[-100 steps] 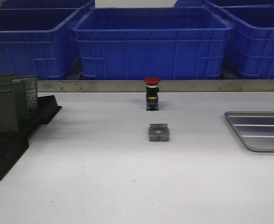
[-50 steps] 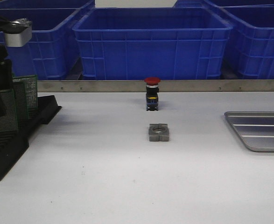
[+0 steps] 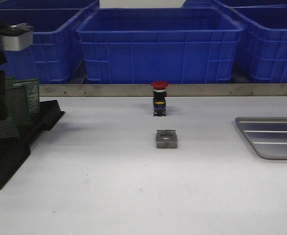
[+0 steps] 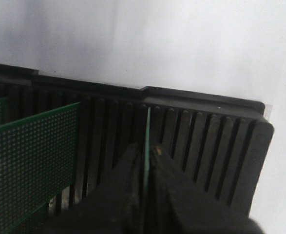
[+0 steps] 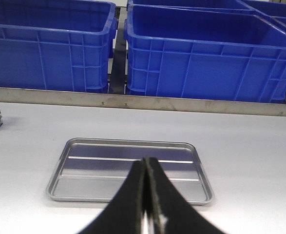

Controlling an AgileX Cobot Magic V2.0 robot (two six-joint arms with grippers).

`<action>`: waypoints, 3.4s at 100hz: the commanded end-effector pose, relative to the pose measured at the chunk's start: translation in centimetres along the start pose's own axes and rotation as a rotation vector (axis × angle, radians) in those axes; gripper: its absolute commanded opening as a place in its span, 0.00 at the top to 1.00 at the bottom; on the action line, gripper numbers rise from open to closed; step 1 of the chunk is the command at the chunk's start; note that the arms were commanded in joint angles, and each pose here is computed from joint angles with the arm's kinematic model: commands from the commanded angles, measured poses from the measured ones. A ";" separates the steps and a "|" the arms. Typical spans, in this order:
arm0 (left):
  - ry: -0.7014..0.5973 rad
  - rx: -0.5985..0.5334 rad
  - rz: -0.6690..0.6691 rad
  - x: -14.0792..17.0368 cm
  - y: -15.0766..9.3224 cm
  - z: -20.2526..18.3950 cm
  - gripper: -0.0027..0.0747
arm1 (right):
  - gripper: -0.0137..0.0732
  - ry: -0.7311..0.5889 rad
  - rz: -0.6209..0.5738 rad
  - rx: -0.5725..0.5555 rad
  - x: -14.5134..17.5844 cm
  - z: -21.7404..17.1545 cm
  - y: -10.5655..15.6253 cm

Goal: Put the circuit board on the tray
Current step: 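Reach the left gripper into the black rack and grasp a green circuit board, then lift the green board out of the rack with the left gripper toward center, then pass the green board from the left gripper to the right gripper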

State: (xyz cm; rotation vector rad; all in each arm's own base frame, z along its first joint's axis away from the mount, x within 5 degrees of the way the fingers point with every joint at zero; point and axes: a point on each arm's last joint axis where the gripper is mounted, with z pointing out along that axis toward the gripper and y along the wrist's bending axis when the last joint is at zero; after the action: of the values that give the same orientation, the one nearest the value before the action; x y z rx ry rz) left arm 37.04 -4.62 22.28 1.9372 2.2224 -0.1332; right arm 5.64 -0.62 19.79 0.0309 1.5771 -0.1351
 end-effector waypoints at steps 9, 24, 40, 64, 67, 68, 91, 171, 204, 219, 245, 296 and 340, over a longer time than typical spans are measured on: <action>-0.044 -0.027 0.015 -1.5 -1.1 -3.3 0.99 | 0.97 -0.115 -0.014 0.002 -1.2 -0.3 0.0; -0.072 -0.059 0.076 -3.6 -2.4 -5.3 0.99 | 0.97 -0.115 -0.014 0.002 -1.2 -0.3 0.0; -0.180 -0.106 0.127 -6.7 -3.6 -7.2 0.99 | 0.97 -0.115 -0.014 0.002 -1.2 -0.3 0.0; -0.575 -0.039 0.114 -11.5 -5.1 -8.6 0.99 | 0.97 -0.115 -0.014 0.002 -1.2 -0.3 0.0; -0.618 -0.033 0.126 -12.0 -5.3 -8.8 0.99 | 0.97 -0.115 -0.014 0.002 -1.2 -0.3 0.0; -0.630 -0.030 0.126 -12.1 -5.4 -8.8 0.99 | 0.97 -0.115 -0.014 0.002 -1.2 -0.3 0.0; -0.844 0.014 0.228 -15.7 -7.3 -9.7 0.99 | 0.97 -0.115 -0.014 0.002 -1.2 -0.3 0.0; -0.902 0.084 0.281 -18.4 -9.6 -9.7 0.99 | 0.97 -0.129 -0.012 0.002 -1.5 -0.3 0.0; -0.902 0.084 0.281 -18.4 -9.6 -9.7 0.99 | 0.97 0.224 0.041 -0.017 -5.3 1.2 -0.3; -0.902 0.084 0.281 -18.4 -9.6 -9.7 0.99 | 0.96 0.378 0.063 -0.027 -7.2 3.7 -0.3; -0.902 0.083 0.280 -18.4 -9.6 -9.7 0.99 | 0.47 0.443 0.035 -0.230 -10.1 8.5 2.2; -0.902 0.083 0.280 -18.4 -9.6 -9.7 0.99 | 0.40 0.348 -0.364 -0.776 -13.8 13.4 14.6; -0.902 0.084 0.281 -18.4 -9.6 -9.7 0.99 | 0.45 0.360 -0.442 -0.888 -14.5 14.8 19.1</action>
State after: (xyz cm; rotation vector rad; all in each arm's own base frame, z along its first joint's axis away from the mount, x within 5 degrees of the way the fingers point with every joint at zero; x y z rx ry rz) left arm 30.13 -21.78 31.71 1.7687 1.4524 -0.8439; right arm 22.30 17.52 31.03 -1.0751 1.9413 0.2427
